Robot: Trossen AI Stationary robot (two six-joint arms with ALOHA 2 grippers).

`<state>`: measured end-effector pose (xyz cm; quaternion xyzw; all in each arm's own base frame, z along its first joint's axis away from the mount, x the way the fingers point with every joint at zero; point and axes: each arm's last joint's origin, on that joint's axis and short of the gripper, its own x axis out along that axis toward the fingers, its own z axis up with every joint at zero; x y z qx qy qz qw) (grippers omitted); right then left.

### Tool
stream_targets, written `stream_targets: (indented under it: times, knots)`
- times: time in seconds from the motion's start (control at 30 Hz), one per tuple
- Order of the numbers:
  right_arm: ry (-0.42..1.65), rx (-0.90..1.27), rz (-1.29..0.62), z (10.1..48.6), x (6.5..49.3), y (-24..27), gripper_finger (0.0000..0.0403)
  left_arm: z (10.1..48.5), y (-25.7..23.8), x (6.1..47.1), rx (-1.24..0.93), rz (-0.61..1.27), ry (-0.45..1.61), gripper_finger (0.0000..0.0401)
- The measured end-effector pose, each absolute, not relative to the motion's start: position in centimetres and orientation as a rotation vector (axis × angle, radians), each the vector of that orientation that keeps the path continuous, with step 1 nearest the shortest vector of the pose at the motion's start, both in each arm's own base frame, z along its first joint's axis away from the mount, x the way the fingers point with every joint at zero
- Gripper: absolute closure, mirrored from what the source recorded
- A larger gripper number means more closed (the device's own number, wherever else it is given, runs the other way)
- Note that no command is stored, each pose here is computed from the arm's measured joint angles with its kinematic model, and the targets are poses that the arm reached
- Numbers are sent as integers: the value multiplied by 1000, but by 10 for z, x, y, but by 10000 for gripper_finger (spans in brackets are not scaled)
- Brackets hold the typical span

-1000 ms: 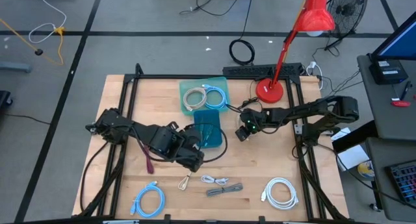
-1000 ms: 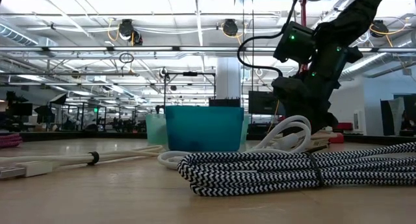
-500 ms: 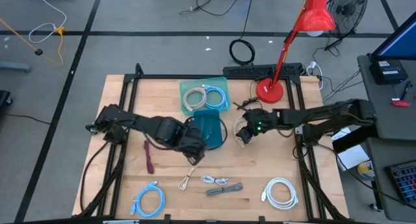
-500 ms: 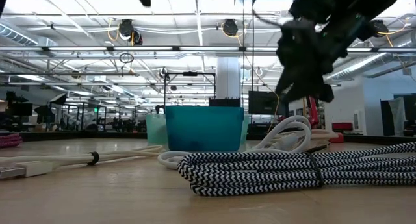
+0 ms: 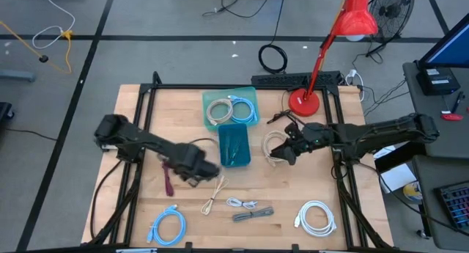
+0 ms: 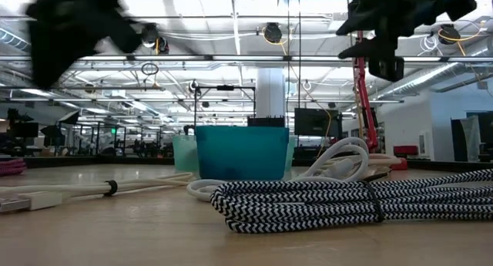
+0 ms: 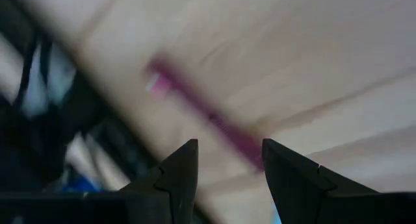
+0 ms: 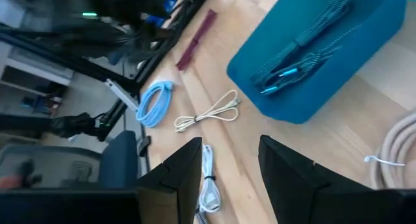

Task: Pick & Place USB Port
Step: Put the pink usb cable into the blue bin

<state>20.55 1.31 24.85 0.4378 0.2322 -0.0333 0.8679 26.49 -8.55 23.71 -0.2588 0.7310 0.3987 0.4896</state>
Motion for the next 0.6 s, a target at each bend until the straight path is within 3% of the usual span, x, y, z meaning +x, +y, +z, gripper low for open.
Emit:
stream_targets:
  times: [0.13,0.33,0.6]
  knots:
    - [471,901,-36,254,200,17,261,223,-92,215,-824,1137,1759,226]
    - [482,889,46,258,197,20,261,215,-104,175,-1267,1157,1460,226]
    - [469,796,123,263,193,21,261,196,-106,158,-1317,1316,1319,226]
